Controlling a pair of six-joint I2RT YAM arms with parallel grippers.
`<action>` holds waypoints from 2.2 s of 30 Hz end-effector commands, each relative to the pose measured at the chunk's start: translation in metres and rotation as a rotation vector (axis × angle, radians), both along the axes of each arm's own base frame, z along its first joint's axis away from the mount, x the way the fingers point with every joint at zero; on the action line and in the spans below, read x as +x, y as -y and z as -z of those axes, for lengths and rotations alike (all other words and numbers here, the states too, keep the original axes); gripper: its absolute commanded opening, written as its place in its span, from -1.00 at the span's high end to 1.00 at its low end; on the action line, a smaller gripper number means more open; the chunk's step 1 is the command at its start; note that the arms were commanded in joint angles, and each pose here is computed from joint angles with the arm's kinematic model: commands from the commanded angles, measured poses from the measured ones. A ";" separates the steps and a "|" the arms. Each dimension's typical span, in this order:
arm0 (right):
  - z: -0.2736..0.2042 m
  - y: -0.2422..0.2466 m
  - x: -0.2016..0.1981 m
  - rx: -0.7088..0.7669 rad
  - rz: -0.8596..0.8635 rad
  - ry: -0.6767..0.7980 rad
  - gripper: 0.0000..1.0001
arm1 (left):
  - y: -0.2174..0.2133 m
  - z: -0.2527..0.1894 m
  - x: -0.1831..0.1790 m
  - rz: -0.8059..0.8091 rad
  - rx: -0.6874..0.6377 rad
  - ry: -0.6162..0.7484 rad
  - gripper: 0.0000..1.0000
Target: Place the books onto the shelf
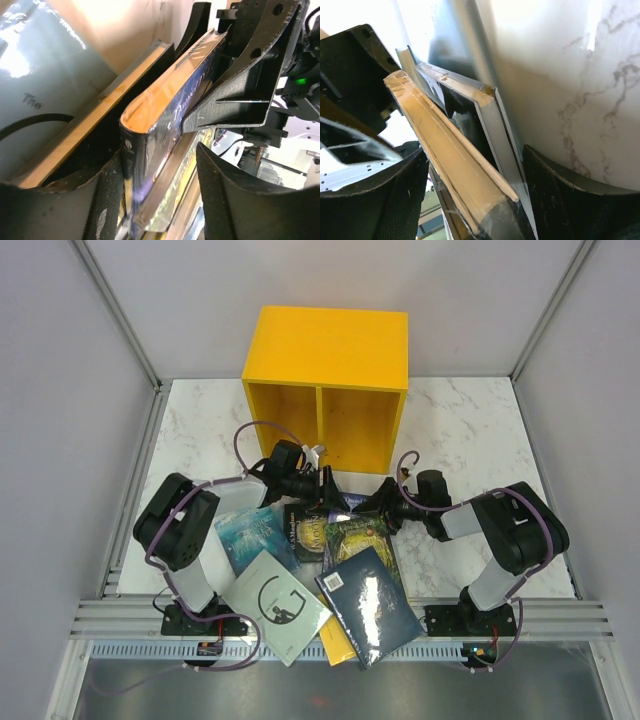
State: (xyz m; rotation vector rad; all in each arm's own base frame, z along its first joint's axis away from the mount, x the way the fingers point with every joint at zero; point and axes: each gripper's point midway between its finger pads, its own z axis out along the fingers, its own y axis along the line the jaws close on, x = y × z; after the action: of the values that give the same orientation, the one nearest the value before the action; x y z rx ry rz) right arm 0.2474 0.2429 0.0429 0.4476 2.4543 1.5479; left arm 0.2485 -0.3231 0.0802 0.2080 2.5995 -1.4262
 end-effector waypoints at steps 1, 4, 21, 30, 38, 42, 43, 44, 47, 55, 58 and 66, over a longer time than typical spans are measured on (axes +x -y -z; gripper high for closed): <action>-0.022 -0.016 0.009 0.067 0.005 0.047 0.52 | 0.038 -0.069 -0.006 0.132 -0.305 0.115 -0.17; -0.023 -0.017 0.009 0.081 0.006 0.042 0.61 | 0.040 -0.070 -0.007 0.135 -0.333 0.094 -0.11; -0.056 -0.026 0.026 0.178 0.023 0.083 0.79 | 0.042 -0.095 -0.018 0.211 -0.456 0.085 0.95; -0.058 0.007 0.028 0.011 0.019 0.103 -0.28 | 0.042 -0.126 -0.010 0.206 -0.423 0.193 0.95; -0.053 0.028 0.022 -0.110 -0.028 0.154 -0.87 | 0.045 -0.124 -0.007 0.207 -0.421 0.189 0.95; -0.053 0.031 0.023 -0.119 -0.021 0.159 -0.89 | 0.045 -0.127 -0.008 0.208 -0.425 0.196 0.95; -0.053 0.033 0.024 -0.121 -0.016 0.161 -0.89 | 0.044 -0.127 -0.009 0.208 -0.425 0.196 0.95; -0.052 0.035 0.024 -0.126 -0.012 0.157 -0.89 | 0.043 -0.127 -0.010 0.208 -0.424 0.194 0.95; -0.053 0.046 0.026 -0.135 0.015 0.155 -0.89 | 0.041 -0.130 -0.013 0.209 -0.428 0.201 0.95; -0.047 0.070 0.028 -0.124 0.067 0.134 -0.89 | 0.013 -0.054 -0.024 0.192 -0.135 0.141 0.95; -0.048 0.070 0.029 -0.125 0.072 0.135 -0.88 | 0.015 -0.060 -0.021 0.187 -0.138 0.163 0.95; -0.051 0.071 0.034 -0.131 0.083 0.146 -0.87 | -0.012 -0.080 0.002 0.056 0.077 0.297 0.95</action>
State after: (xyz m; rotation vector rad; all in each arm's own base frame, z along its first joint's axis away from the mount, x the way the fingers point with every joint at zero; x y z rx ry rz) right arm 0.2756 0.1736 0.0870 0.4351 2.4105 1.3506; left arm 0.2433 -0.3238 0.1267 0.4055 2.4866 -1.3718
